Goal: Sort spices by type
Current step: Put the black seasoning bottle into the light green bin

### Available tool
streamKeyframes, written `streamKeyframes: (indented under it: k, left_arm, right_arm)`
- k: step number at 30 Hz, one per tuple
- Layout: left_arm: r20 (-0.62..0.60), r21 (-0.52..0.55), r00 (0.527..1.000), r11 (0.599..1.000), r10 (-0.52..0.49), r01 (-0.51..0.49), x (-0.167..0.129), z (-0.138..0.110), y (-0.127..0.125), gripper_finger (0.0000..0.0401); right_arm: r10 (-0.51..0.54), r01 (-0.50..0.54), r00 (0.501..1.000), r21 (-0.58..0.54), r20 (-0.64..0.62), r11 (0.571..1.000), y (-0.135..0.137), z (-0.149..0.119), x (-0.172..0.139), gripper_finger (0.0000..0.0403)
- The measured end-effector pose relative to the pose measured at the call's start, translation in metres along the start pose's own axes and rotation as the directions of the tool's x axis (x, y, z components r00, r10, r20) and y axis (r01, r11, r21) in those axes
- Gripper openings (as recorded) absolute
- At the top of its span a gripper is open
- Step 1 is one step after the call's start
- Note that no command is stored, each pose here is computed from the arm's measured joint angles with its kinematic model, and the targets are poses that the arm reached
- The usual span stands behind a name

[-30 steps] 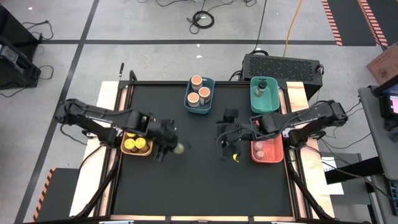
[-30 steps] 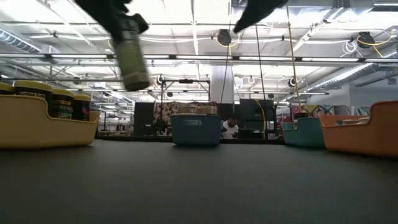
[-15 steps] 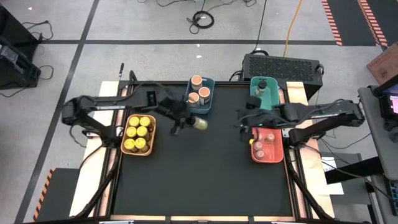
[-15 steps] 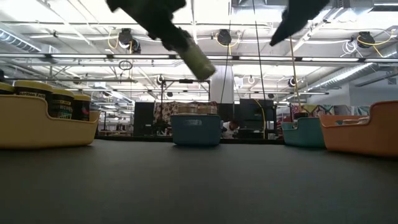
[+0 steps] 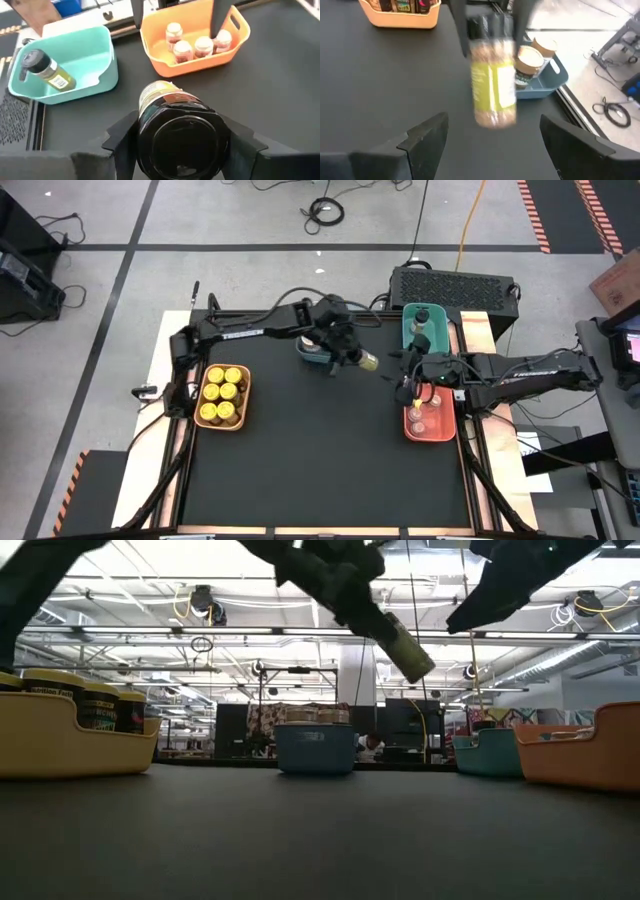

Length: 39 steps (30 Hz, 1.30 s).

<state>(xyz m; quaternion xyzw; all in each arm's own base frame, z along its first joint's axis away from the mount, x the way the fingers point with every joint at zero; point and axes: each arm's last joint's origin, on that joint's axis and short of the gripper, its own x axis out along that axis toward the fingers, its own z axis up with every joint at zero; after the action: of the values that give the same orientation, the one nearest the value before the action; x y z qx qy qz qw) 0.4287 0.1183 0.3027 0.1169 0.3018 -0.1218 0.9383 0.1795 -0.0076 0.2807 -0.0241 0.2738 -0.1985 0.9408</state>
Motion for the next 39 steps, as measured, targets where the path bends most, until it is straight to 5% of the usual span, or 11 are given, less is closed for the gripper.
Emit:
streamKeyframes:
  k: [16,32,39]
  left_arm:
    - [-0.011,0.088,0.999,0.995,-0.038,0.039,0.011,0.009,0.005,0.0214]
    - [-0.003,0.145,0.999,0.988,-0.05,0.05,0.01,0.01,0.004,0.0214]
    - [0.0,0.146,0.999,0.988,-0.048,0.047,0.01,0.01,0.004,0.0216]
  right_arm:
    - [-0.071,0.077,0.997,-0.179,0.036,0.981,-0.003,0.006,0.041,0.0309]
    - [0.055,-0.048,0.998,-0.155,0.043,0.987,-0.016,0.008,0.063,0.0308]
    - [0.066,-0.058,0.997,-0.148,0.044,0.987,-0.016,0.008,0.063,0.0262]
